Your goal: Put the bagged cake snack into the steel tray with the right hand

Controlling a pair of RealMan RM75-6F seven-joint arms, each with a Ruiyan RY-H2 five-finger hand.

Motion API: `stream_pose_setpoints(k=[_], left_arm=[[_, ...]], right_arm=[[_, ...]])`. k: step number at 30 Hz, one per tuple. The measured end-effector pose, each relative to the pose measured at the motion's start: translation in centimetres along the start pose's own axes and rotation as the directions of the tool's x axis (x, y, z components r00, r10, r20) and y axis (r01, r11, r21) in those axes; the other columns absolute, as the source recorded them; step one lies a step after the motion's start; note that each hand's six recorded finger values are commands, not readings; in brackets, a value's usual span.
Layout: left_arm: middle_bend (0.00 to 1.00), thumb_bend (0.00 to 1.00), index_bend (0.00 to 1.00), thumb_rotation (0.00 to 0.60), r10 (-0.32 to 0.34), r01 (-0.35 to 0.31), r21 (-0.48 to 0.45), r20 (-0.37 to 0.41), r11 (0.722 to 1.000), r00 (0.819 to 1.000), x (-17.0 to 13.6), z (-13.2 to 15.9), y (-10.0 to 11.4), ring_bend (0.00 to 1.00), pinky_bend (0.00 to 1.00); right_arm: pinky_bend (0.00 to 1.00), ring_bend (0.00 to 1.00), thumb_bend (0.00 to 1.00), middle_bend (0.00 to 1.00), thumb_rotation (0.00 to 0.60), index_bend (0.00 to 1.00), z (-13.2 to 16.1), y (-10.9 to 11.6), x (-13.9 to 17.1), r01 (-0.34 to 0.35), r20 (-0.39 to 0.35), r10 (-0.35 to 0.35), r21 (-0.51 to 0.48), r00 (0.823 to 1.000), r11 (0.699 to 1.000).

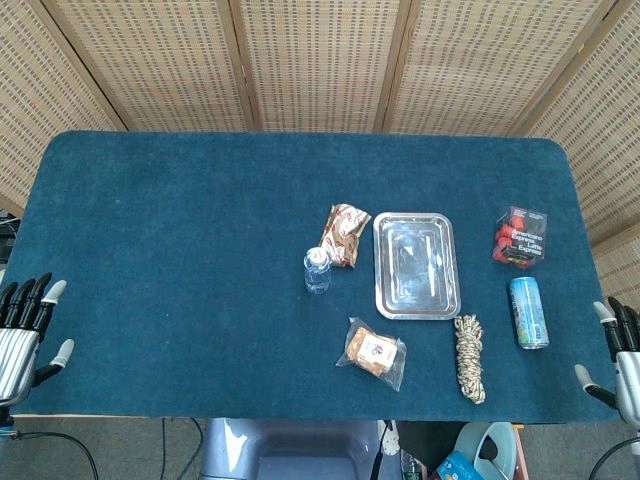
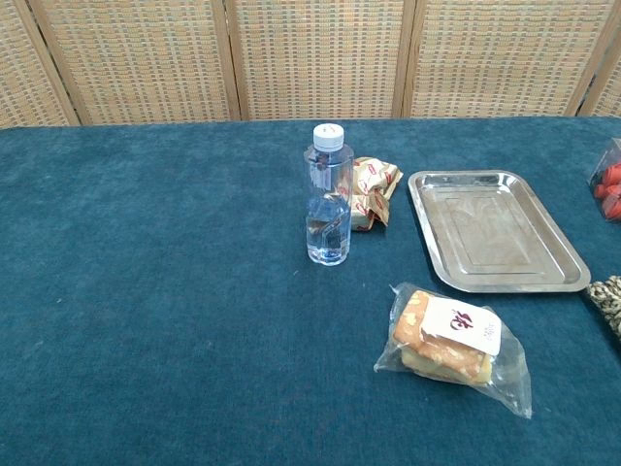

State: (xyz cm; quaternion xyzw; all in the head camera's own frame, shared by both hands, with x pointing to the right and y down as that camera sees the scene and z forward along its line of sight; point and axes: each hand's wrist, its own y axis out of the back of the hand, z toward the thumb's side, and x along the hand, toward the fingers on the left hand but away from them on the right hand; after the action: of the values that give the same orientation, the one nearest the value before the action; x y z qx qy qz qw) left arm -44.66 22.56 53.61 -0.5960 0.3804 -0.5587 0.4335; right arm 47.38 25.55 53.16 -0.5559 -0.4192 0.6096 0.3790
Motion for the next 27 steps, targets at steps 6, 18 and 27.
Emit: stream_pose_setpoints(k=[6,18,27], left_arm=[[0.00,0.36,0.00,0.584,-0.007,0.007,0.003,0.005,1.000,1.000,0.2,0.1,-0.2,0.00,0.00],[0.00,0.36,0.00,0.584,0.002,-0.003,0.003,0.015,1.000,1.000,0.4,0.1,0.2,0.00,0.00],[0.00,0.36,0.00,0.584,-0.006,0.006,0.005,0.011,1.000,1.000,1.1,-0.1,0.2,0.00,0.00]], right_arm=[[0.00,0.00,0.30,0.00,0.600,0.01,0.1,0.2,0.0,0.002,0.002,-0.002,0.003,1.000,1.000],[0.00,0.00,0.30,0.00,0.600,0.01,0.8,0.5,0.4,0.001,0.003,-0.001,0.023,1.000,1.000],[0.00,0.00,0.30,0.00,0.600,0.01,1.1,0.3,0.2,-0.013,0.018,0.013,0.037,1.000,0.999]])
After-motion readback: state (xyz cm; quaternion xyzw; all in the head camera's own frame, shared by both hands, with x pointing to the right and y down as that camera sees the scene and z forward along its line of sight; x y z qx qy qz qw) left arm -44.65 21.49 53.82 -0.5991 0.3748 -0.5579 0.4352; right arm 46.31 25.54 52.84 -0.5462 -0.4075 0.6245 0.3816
